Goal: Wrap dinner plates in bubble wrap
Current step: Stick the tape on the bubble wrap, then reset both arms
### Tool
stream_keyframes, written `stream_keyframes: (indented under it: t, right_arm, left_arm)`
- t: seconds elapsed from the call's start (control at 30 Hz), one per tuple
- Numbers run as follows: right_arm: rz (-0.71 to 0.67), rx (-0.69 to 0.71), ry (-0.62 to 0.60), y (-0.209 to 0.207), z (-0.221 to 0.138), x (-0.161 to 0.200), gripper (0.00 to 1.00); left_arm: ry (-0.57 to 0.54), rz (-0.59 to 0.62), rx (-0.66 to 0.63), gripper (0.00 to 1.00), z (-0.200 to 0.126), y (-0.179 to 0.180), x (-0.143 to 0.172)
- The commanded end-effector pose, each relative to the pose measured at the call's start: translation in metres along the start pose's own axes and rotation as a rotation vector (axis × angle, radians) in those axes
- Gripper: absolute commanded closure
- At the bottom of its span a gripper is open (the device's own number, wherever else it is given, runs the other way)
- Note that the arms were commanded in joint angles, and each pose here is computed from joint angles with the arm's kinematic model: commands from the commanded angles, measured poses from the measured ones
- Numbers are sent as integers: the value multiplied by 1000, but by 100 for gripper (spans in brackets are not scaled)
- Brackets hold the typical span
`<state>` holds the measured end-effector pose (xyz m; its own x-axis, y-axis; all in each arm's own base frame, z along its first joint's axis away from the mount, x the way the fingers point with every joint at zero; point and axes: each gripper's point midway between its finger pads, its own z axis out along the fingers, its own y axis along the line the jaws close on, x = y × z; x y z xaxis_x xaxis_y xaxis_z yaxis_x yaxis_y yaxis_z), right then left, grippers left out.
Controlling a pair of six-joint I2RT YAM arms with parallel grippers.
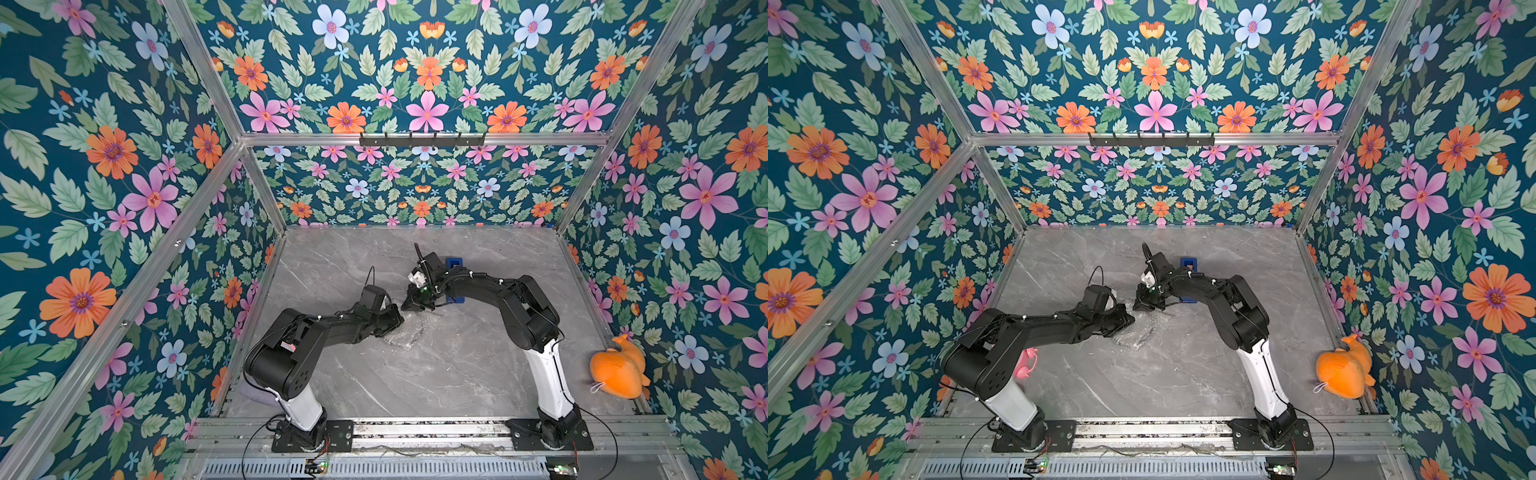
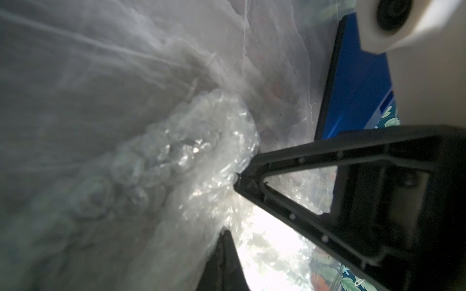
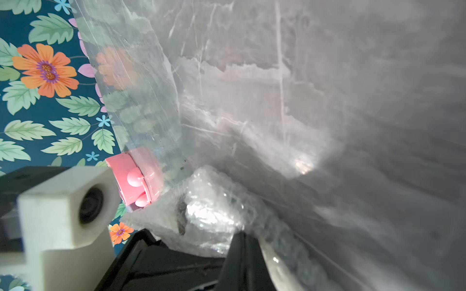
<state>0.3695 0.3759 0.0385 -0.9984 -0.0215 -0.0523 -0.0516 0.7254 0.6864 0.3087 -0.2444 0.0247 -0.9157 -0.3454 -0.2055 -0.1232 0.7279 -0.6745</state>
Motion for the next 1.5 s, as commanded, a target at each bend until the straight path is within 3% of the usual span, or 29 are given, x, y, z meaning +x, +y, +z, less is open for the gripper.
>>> stream_keyframes:
  t: [0.0,0.17,0.37,0.63,0.73,0.8,0.93,1.07,1.17,1.3,1.33,1.37,1.47]
  right_arm:
    - [-22,42,-52,5,-12,-2,95]
    - [-74,72,0,19,-12,32,94]
    - [-34,180,38,-19,4,49,96]
    - [15,212,43,-50,-2,64,96]
    - [-10,162,44,-33,-10,65,96]
    - [-57,117,10,-5,-28,61,93]
    - [-142,51,-81,48,-82,58,80]
    - [-173,82,-199,58,-138,67,71]
    - [-193,200,-342,36,-187,79,67]
    - [-169,498,-603,-27,-264,95,58]
    - [-157,571,-674,-44,-283,100,38]
    - [-142,629,-717,-61,-294,106,4]
    - [-169,764,-881,-103,-328,120,1]
  left_arm:
    - [53,-19,-108,100,-1,28,16]
    - [48,-18,-97,100,-1,23,13]
    - [43,-20,-92,100,-1,21,12]
    - [43,-17,-100,100,0,24,12]
    - [42,-2,-90,100,-2,16,8]
    - [27,16,-63,92,-10,1,2]
    - [-39,96,-53,73,-36,-32,-20]
    - [-75,157,-26,60,-57,-57,-32]
    - [-157,237,-43,50,-87,-75,-48]
    - [-404,355,-151,39,-148,-81,-89]
    - [-482,393,-203,38,-165,-78,-101]
    - [-552,424,-265,38,-179,-73,-111]
    - [-800,542,-515,37,-222,-47,-140]
